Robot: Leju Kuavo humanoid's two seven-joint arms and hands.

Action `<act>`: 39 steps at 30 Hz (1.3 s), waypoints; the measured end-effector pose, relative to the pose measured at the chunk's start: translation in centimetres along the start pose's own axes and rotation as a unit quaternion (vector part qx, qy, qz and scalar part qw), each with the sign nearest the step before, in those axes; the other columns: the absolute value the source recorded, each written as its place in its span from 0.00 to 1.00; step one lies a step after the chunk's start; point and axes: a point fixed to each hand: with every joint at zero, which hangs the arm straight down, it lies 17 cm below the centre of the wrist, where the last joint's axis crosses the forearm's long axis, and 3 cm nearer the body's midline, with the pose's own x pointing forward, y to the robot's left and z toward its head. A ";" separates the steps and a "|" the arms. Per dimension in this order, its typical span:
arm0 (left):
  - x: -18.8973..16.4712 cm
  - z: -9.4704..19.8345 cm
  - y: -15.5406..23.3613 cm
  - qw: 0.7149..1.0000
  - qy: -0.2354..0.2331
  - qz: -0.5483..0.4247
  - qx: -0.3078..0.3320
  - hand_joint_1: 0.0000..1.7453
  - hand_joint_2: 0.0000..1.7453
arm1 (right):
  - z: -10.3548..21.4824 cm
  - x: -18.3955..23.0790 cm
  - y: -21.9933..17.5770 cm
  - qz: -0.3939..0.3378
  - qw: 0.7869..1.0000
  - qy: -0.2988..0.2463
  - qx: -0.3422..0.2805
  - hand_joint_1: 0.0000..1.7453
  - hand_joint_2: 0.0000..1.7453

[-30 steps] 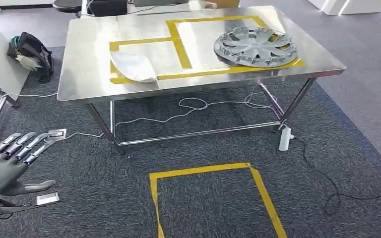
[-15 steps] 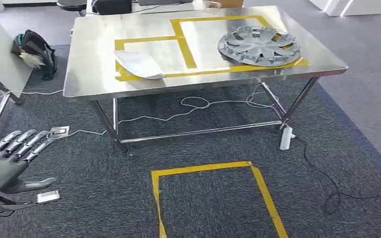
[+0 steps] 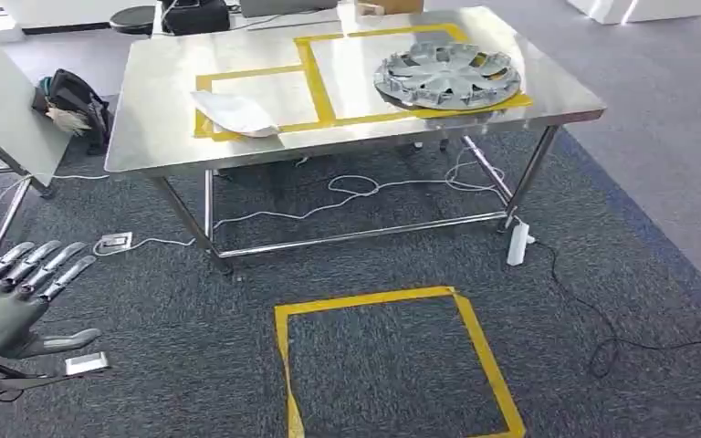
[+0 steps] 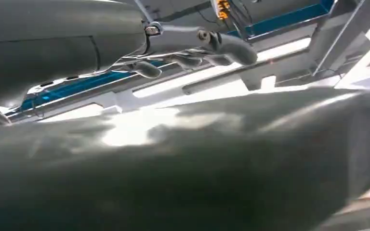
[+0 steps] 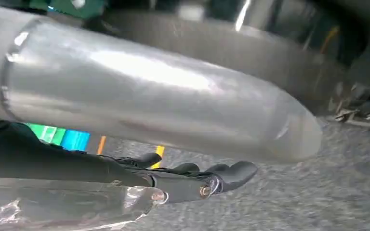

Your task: Take the parts from the cabinet and place them on the table.

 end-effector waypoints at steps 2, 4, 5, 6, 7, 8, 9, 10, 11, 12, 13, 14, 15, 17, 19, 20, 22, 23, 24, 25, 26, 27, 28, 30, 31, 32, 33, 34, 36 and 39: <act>0.1 0.0 -0.1 1.000 -0.001 0.000 -0.001 0.00 0.00 | 0.0 -0.1 0.0 0.000 1.000 0.001 0.000 0.00 0.00; 0.2 0.0 -0.2 1.000 -0.001 0.001 -0.001 0.00 0.00 | 0.0 -0.2 0.0 0.000 1.000 0.001 -0.001 0.00 0.00; 0.2 0.0 -0.2 1.000 -0.001 0.001 -0.001 0.00 0.00 | 0.0 -0.2 -0.1 0.001 1.000 0.001 -0.003 0.00 0.00; 0.2 0.0 -0.1 1.000 -0.001 0.000 -0.001 0.00 0.00 | 0.0 -0.1 -0.2 0.003 1.000 0.000 -0.007 0.00 0.00; 0.1 -0.1 -0.1 1.000 -0.002 -0.004 0.000 0.00 0.00 | -0.1 0.0 -0.4 0.006 1.000 -0.001 -0.010 0.00 0.00; -0.2 -0.4 0.1 1.000 -0.001 -0.007 0.003 0.00 0.00 | -0.1 -0.1 -0.5 0.010 1.000 -0.002 -0.015 0.00 0.00; -0.4 -0.6 0.2 1.000 0.002 -0.008 0.005 0.00 0.00 | -0.1 -0.1 -0.7 0.014 1.000 -0.002 -0.021 0.00 0.00; -0.4 -0.6 0.2 1.000 0.003 -0.009 0.005 0.00 0.00 | -0.1 -0.1 -0.9 0.016 1.000 -0.003 -0.025 0.00 0.00; -0.4 -0.6 0.1 1.000 0.003 -0.010 0.003 0.00 0.00 | -0.1 -0.1 -1.0 0.020 0.999 -0.003 -0.029 0.00 0.00; -0.3 -0.6 0.1 1.000 0.003 -0.010 0.003 0.00 0.00 | -0.1 -0.1 -1.2 0.023 0.999 -0.004 -0.032 0.00 0.00; -0.4 -0.6 0.1 1.000 0.004 -0.010 0.002 0.00 0.00 | -0.2 -0.1 -1.3 0.027 0.999 -0.005 -0.036 0.00 0.00; -0.4 -0.6 0.1 1.000 0.005 -0.009 0.002 0.00 0.00 | -0.2 0.0 -1.4 0.030 0.999 -0.006 -0.038 0.00 0.00; -0.2 -0.5 0.0 1.000 0.005 -0.008 0.002 0.00 0.00 | -0.2 0.0 -1.4 0.032 0.999 -0.006 -0.039 0.00 0.00; -0.1 -0.4 -0.1 1.000 0.005 -0.006 0.000 0.00 0.00 | -0.2 0.0 -1.4 0.035 0.999 -0.006 -0.040 0.00 0.00; 0.1 -0.3 -0.2 1.000 0.006 -0.003 -0.002 0.00 0.00 | -0.2 -0.2 -1.5 0.042 0.998 -0.005 -0.044 0.00 0.00; 0.1 -0.2 -0.3 1.000 0.008 -0.002 -0.002 0.00 0.00 | -0.2 -0.2 -1.6 0.045 0.998 -0.005 -0.046 0.00 0.00; 0.1 -0.2 -0.5 1.000 0.013 0.000 -0.006 0.00 0.00 | -0.2 -0.2 -1.8 0.050 0.997 -0.005 -0.050 0.00 0.00; 0.1 -0.2 -0.5 1.000 0.015 0.001 -0.007 0.00 0.00 | -0.2 -0.2 -1.8 0.052 0.997 -0.006 -0.052 0.00 0.00; 0.2 -0.1 -0.6 1.000 0.015 0.003 -0.008 0.00 0.00 | -0.2 -0.1 -1.8 0.055 0.997 -0.007 -0.053 0.00 0.00; 0.4 -0.1 -0.7 1.000 0.015 0.005 -0.009 0.00 0.00 | -0.2 0.0 -1.9 0.057 0.997 -0.008 -0.054 0.00 0.00; 0.6 0.1 -0.9 1.000 0.014 0.007 -0.012 0.00 0.00 | -0.2 0.0 -1.9 0.058 0.997 -0.009 -0.055 0.00 0.00; 0.8 0.2 -1.0 1.000 0.013 0.009 -0.014 0.00 0.00 | -0.2 -0.1 -1.9 0.060 0.997 -0.005 -0.055 0.00 0.00; 0.9 0.4 -1.2 1.000 0.014 0.011 -0.017 0.00 0.00 | -0.2 -0.2 -2.0 0.060 0.997 -0.002 -0.057 0.00 0.00; 0.9 0.5 -1.6 0.999 0.024 0.015 -0.021 0.00 0.00 | -0.2 -0.4 -2.0 0.061 0.996 0.002 -0.058 0.00 0.00; 1.2 0.8 -2.0 0.999 0.029 0.022 -0.026 0.00 0.00 | -0.2 -0.6 -1.9 0.061 0.996 0.003 -0.057 0.00 0.00; 1.5 1.3 -2.5 0.998 0.034 0.029 -0.032 0.00 0.00 | -0.2 -0.7 -1.9 0.061 0.997 0.004 -0.056 0.00 0.00; 1.7 1.8 -3.0 0.998 0.043 0.037 -0.039 0.00 0.00 | -0.2 -0.9 -1.8 0.060 0.997 0.006 -0.055 0.00 0.00; 1.8 2.3 -3.6 0.996 0.054 0.045 -0.046 0.00 0.00 | -0.2 -1.1 -1.8 0.059 0.997 0.010 -0.054 0.00 0.00; 1.5 3.3 -4.4 0.994 0.078 0.056 -0.055 0.00 0.00 | -0.2 -1.1 -1.7 0.057 0.997 0.012 -0.052 0.00 0.00; 1.4 4.0 -5.0 0.991 0.101 0.072 -0.057 0.00 0.00 | -0.2 -1.2 -1.7 0.055 0.997 0.012 -0.052 0.00 0.00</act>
